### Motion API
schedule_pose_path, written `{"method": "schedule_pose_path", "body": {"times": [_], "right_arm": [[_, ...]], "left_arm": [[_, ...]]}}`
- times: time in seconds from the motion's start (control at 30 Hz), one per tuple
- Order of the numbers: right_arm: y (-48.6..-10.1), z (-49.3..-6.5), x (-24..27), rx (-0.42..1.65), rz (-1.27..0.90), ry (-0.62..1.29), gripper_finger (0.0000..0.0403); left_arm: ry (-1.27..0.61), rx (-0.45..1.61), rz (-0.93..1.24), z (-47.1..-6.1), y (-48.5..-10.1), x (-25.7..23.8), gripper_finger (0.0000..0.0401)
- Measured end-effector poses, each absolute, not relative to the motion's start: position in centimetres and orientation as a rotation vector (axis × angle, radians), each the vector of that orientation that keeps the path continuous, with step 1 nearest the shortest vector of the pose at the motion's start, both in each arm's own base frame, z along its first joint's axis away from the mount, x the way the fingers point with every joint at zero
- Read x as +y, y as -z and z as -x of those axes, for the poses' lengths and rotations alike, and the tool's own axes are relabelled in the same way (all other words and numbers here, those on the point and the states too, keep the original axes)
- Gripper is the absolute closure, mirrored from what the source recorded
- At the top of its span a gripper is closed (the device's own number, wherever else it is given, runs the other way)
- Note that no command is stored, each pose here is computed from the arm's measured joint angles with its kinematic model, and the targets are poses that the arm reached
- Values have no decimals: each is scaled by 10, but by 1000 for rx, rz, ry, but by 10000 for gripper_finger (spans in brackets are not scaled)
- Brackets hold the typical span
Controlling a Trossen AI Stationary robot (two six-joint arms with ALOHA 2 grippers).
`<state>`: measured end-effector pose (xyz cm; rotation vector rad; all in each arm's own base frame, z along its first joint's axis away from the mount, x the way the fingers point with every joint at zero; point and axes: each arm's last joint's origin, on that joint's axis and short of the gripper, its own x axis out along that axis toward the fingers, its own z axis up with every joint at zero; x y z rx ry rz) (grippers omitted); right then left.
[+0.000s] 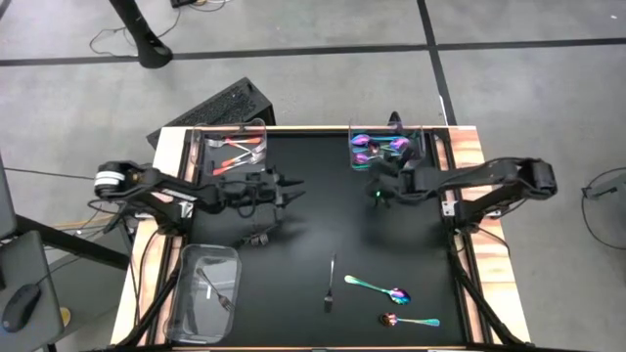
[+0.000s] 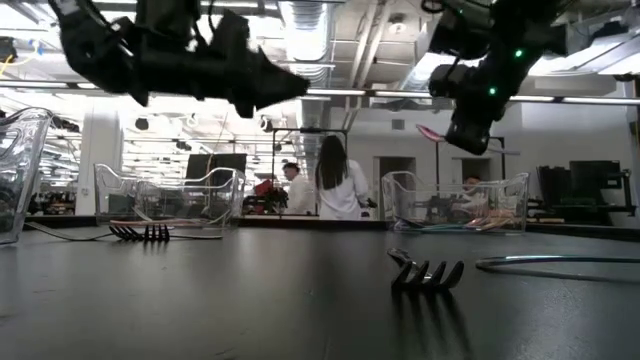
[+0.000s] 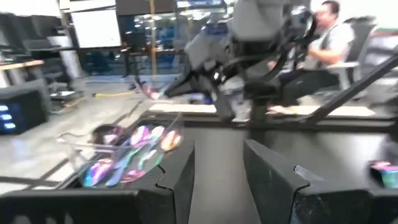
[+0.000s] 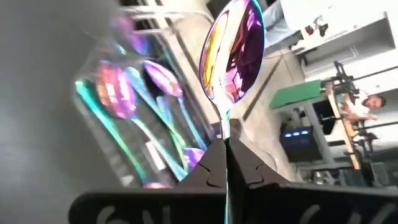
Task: Sort silverware by color (type)
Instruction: Put the blue spoon into top right transparent bin
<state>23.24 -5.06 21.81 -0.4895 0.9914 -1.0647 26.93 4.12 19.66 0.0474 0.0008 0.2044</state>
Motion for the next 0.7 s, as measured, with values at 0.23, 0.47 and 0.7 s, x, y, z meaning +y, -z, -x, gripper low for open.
{"method": "schedule_pose_path", "body": {"times": [0.23,0.47,0.7], "right_arm": [[-193,-228,-102,1087,559,1168,390],[-182,-233,-125,1148,643,1124,324],[-187,-233,-122,1081,582,1161,256]], "left_arm": [[-362,65,-231,-301,-188,59,276],[-473,172,-235,-316,-196,72,276],[-473,193,-260,-304,-182,98,276]]}}
